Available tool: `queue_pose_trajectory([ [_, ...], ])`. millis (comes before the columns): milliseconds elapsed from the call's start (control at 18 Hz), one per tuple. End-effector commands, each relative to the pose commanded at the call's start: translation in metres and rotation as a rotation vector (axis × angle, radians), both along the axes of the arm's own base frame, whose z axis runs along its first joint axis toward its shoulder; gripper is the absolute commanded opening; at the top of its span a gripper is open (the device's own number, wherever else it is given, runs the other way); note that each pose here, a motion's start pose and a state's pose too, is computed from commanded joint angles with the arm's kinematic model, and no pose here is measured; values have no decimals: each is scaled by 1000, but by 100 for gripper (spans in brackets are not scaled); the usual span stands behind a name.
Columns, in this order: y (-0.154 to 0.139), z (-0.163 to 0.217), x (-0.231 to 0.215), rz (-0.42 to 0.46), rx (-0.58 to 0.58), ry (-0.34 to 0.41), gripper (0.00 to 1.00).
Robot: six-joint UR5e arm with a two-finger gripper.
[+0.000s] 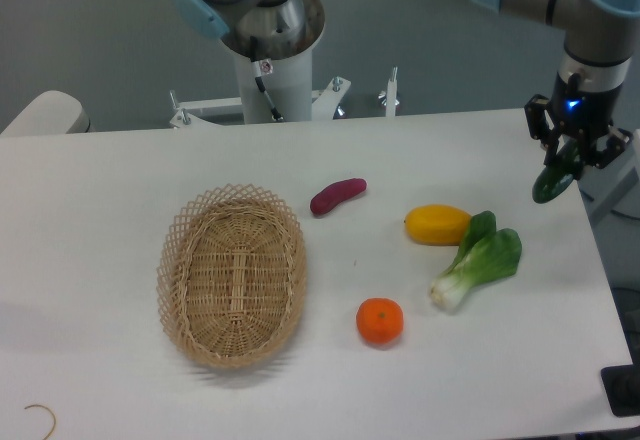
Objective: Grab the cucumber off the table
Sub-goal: 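Lift the held cucumber up and carry it away from the vegetables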
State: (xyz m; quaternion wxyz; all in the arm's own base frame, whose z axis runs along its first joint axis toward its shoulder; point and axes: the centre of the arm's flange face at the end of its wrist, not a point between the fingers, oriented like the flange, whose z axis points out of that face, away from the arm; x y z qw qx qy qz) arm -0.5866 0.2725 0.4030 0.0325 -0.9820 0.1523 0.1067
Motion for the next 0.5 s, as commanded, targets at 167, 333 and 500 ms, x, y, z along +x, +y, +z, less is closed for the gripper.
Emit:
queue_pose_trajectory([
  [167,-2,-3,0,2,3,-7,7],
  [333,-2,-5,1,3,-3,-9,7],
  [500,-3,-3,0,4,0,-6,7],
])
